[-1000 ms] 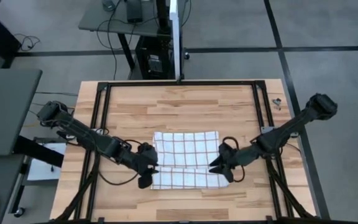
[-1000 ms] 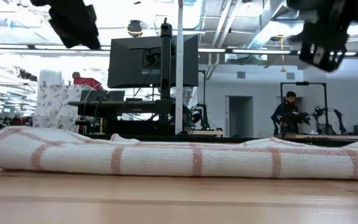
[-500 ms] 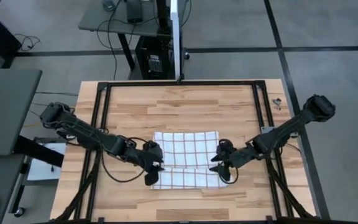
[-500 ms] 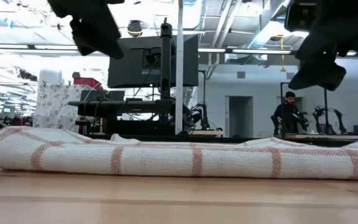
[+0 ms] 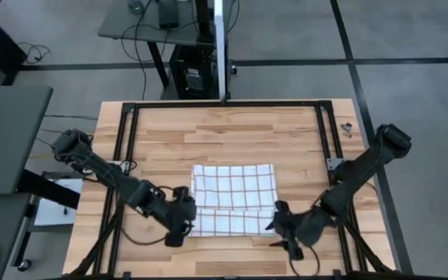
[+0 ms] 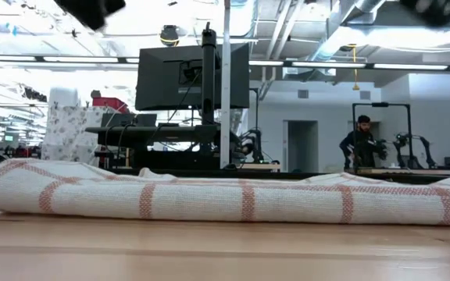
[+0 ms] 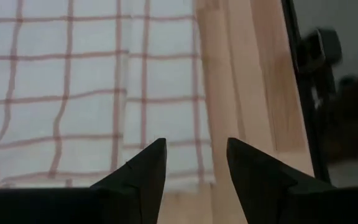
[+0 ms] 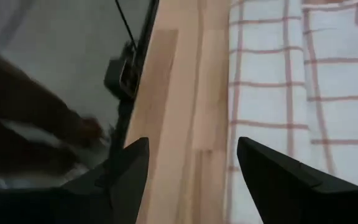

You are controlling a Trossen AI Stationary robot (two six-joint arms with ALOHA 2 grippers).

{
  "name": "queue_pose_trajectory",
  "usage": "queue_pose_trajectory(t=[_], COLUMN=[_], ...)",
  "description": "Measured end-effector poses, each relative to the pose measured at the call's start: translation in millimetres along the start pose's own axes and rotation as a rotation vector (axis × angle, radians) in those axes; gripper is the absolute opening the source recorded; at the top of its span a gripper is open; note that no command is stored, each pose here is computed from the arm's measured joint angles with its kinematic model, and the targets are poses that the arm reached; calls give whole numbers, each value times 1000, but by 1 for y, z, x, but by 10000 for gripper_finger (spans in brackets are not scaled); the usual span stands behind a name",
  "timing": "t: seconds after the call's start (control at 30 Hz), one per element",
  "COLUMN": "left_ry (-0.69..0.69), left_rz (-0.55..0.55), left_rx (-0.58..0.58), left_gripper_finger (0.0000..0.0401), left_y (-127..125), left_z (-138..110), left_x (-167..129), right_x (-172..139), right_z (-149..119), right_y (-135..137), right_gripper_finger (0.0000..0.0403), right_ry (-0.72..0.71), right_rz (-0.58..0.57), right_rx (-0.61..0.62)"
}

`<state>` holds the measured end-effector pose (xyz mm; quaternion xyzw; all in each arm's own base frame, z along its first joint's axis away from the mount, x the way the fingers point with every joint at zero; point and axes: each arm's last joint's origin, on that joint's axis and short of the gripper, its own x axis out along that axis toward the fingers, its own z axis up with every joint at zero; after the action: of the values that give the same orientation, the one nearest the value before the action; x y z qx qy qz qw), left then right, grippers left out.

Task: Roll towel
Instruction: Roll the white towel

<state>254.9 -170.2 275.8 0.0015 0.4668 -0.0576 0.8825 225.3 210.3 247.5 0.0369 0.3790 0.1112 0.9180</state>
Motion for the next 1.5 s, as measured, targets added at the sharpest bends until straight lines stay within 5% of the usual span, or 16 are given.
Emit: queue_pose_trajectory(t=[0.17, 0.47, 0.8, 0.97, 1.5], left_ry=[65, 147, 217, 252, 171], left_rz=[66, 123, 194, 219, 403], left_rx=[137, 112, 14, 90, 115], left_gripper_finger=[153, 157, 189, 194, 187], left_y=[-36, -74, -72, -74, -64], left_z=[1, -2, -14, -23, -25], left_x=[15, 82, 125, 145, 155], right_x=[7, 62, 91, 93, 106], right_z=[-10, -51, -71, -70, -69], right_y=[18, 31, 27, 25, 9], right_gripper_finger=[239, 234, 222, 227, 228], right_ry=[95, 208, 264, 268, 302], right_rz=[-184, -319, -390, -394, -448], right_rx=[-142, -154, -102, -106, -197])
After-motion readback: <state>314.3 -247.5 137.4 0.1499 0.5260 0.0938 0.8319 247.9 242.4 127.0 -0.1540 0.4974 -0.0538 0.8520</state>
